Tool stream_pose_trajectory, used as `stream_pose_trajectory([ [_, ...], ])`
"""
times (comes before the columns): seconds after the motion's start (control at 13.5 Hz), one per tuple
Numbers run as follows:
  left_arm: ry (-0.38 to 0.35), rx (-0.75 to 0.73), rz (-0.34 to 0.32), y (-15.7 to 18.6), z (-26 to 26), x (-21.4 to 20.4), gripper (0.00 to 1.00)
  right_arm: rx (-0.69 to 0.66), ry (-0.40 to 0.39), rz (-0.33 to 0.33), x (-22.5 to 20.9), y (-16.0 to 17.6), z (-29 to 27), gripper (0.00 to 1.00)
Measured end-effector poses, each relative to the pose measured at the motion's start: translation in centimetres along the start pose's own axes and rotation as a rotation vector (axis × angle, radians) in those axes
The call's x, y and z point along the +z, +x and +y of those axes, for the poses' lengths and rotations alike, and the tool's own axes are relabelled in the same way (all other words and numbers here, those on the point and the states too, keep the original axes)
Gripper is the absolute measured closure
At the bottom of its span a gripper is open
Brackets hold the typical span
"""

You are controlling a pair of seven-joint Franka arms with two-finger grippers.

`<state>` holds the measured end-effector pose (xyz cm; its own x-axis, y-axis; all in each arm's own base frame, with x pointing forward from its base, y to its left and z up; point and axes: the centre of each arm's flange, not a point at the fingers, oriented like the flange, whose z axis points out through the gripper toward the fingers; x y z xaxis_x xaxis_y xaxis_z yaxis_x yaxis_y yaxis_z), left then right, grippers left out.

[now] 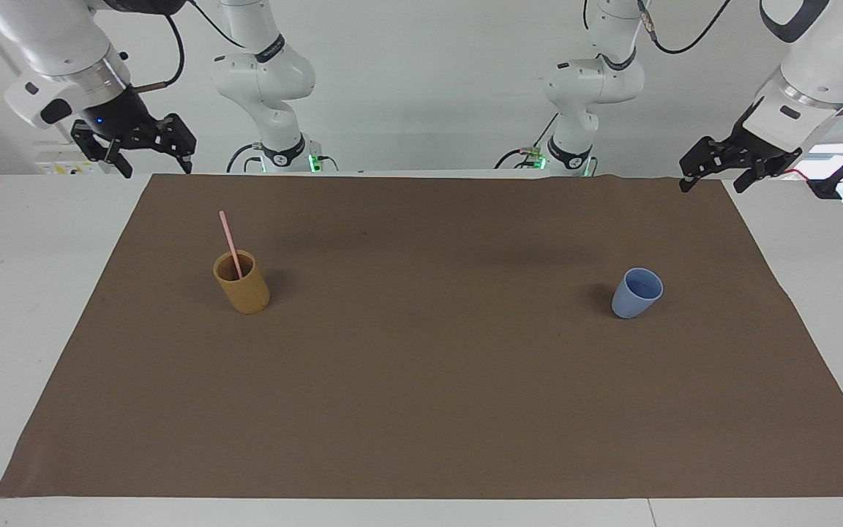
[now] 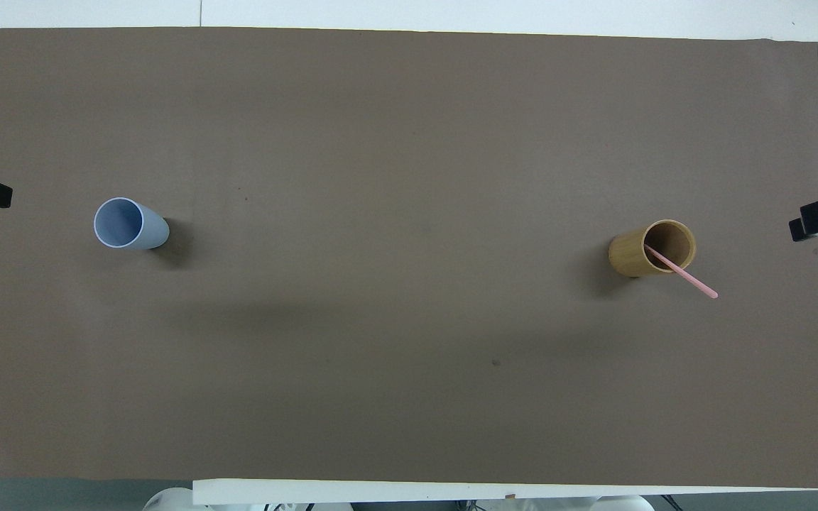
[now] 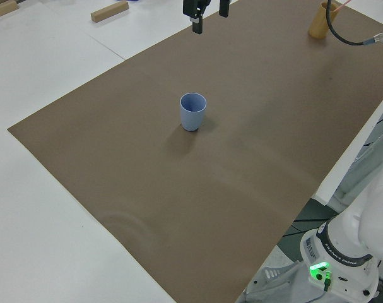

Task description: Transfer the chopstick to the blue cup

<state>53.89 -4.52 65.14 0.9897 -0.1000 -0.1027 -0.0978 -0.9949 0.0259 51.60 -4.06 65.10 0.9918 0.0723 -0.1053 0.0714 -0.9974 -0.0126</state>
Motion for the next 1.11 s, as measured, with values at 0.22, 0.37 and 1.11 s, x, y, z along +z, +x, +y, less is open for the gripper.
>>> stream_pose_trajectory([
  [0.22, 0.000, 0.000, 0.000, 0.0, 0.0, 0.0, 0.00, 0.000, 0.000, 0.000, 0.0, 0.0, 0.0, 0.00],
  [0.37, 0.005, -0.002, 0.003, 0.1, -0.1, 0.1, 0.00, -0.001, 0.000, 0.000, 0.0, 0.0, -0.1, 0.00],
  [1.11, 0.038, -0.088, 0.164, 1.3, -4.8, 17.5, 0.00, -0.010, 0.003, -0.014, 1.0, 0.1, -0.5, 0.00],
])
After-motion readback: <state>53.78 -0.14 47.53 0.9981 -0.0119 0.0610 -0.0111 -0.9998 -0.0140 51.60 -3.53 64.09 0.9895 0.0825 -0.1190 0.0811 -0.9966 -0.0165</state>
